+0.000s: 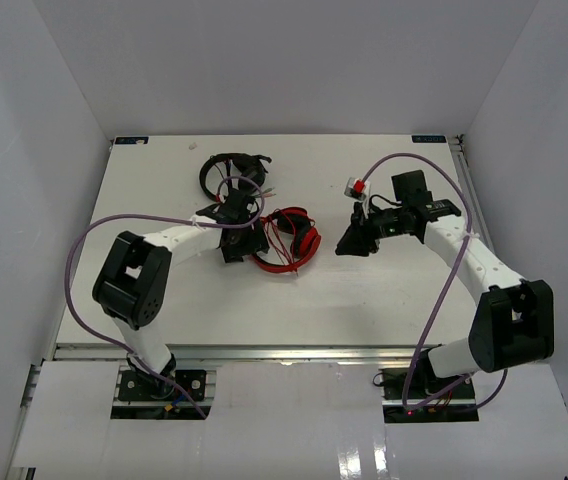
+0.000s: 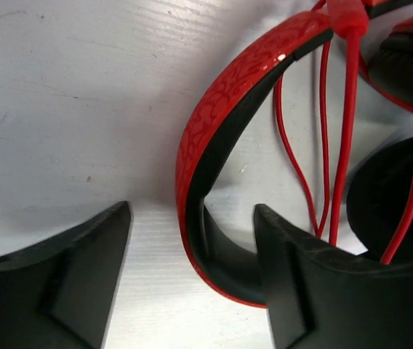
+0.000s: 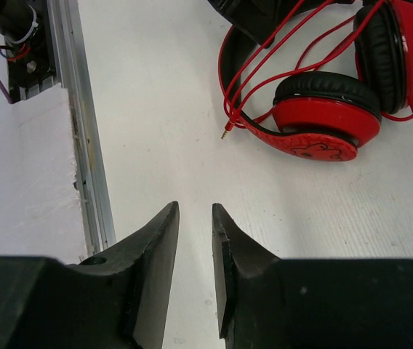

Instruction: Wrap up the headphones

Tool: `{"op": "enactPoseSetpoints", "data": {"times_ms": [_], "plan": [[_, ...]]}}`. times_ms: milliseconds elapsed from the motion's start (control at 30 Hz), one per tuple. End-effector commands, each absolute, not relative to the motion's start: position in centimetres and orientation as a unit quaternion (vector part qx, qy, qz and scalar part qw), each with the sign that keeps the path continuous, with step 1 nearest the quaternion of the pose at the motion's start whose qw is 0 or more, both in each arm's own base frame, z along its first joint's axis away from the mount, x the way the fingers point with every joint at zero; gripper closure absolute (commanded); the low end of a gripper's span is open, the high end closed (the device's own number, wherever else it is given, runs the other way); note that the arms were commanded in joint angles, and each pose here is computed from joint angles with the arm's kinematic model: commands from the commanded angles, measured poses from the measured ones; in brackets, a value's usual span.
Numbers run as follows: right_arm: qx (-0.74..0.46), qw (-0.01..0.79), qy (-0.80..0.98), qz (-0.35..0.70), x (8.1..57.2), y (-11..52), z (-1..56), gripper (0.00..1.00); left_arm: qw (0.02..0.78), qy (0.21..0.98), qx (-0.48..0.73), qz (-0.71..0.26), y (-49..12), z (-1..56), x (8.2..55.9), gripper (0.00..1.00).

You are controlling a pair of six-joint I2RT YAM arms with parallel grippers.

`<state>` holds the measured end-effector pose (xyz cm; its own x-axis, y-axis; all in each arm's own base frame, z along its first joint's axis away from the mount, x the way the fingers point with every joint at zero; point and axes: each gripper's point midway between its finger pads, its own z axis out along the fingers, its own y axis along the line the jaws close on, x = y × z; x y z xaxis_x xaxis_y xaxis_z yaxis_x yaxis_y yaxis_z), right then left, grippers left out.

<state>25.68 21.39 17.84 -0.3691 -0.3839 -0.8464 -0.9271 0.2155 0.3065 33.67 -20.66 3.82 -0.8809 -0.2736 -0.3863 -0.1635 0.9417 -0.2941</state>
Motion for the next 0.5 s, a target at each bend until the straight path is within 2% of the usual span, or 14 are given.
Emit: {"op": "enactPoseSetpoints", "data": {"times_ms": [0, 33, 133, 200, 233, 367, 467], "plan": [[-0.471, 0.340, 0.717, 0.385, 25.2, 19.6, 18.5, 0.59, 0.295, 0.935, -0.070, -0.182, -21.0, 11.7, 34.3, 0.10], [-0.473, 0.343, 0.723, 0.368, 25.2, 19.0, 18.4, 0.55, 0.310, 0.930, -0.056, -0.190, -21.0, 13.0, 34.1, 0.06], [-0.475, 0.366, 0.737, 0.313, 25.4, 17.4, 18.4, 0.27, 0.363, 0.902, -0.005, -0.234, -21.0, 18.0, 32.5, 0.02], [-0.470, 0.385, 0.749, 0.265, 25.8, 15.9, 18.5, 0.13, 0.410, 0.870, 0.033, -0.270, -20.6, 21.4, 30.3, 0.02], [-0.465, 0.394, 0.754, 0.246, 26.0, 15.4, 18.7, 0.10, 0.425, 0.861, 0.058, -0.274, -20.1, 21.5, 29.0, 0.02], [-0.398, 0.439, 0.785, 0.179, 27.0, 13.1, 19.7, 0.10, 0.507, 0.796, 0.133, -0.303, -18.5, 24.0, 24.3, 0.02], [-0.343, 0.468, 0.797, 0.169, 26.9, 12.4, 20.4, 0.10, 0.553, 0.767, 0.141, -0.294, -16.3, 24.3, 21.8, 0.02]]}}
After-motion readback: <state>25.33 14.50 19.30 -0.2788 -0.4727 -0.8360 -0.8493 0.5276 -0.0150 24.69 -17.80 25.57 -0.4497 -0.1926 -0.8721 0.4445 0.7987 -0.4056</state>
